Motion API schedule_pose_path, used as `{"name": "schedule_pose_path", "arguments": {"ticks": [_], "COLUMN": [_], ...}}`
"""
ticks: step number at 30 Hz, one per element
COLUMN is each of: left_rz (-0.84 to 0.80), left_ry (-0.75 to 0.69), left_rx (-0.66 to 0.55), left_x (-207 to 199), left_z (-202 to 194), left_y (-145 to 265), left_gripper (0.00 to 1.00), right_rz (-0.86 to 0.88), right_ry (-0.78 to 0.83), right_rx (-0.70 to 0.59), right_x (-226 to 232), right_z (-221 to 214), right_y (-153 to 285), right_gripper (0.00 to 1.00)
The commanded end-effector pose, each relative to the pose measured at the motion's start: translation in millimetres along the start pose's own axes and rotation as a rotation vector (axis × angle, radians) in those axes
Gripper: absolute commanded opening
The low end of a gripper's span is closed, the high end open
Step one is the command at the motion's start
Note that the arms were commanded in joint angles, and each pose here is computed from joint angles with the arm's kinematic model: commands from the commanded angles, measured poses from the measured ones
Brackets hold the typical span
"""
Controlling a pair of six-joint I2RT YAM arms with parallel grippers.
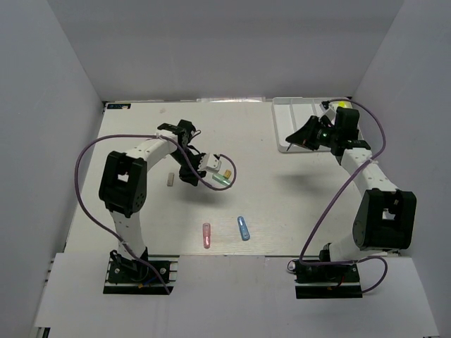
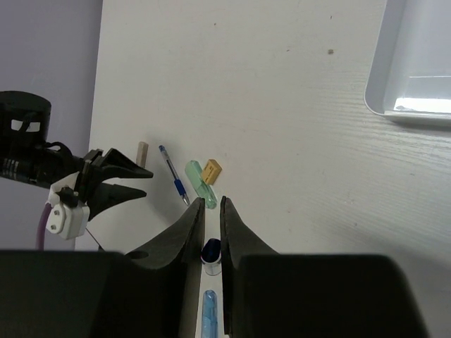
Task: Sort the stationery into containers
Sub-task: Grab a piece of stationery with the left arm
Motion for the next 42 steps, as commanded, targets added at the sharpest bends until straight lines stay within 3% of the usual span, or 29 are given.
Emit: {"name": "schedule_pose_path", "arguments": {"ticks": [1, 17, 30, 36, 42], "left_rz": [0.03, 0.079, -0.03, -0.096, -0.096], "left_ry": [-0.132, -0.245, -0.416, -0.411, -0.329], "left_rx": [0.015, 0.18, 0.438, 0.444, 0.354], "left_x": [14, 36, 14, -4, -18], "left_z": [5, -4, -4, -5, 2], "left_y": [6, -20, -55, -76, -82], "left_gripper": [0.5, 0.45, 0.45, 0.35, 0.1], "right_rz": [0.04, 0.073, 0.105, 0.114, 0.132], "right_ry": [0.026, -0.005, 0.002, 0.027, 0.034], "right_rx": [-0.022, 0.01, 0.022, 0.028, 0.026], "right_x": [2, -8, -8, -5, -1], "right_z": [3, 0, -1, 0, 5], "right_y": [9, 9, 10, 15, 22], "right_gripper": [0.0, 0.0, 0.0, 0.0, 0.0]}}
Point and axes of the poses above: each gripper's point midway between its finger pads, its own y axis back along the fingers, its own x axis along the line the jaws close on, z = x × y, the point moved 10 cm from there along y, back along the fingers, and after that the axes turned 7 degrees about y, right-handed, at the moved point
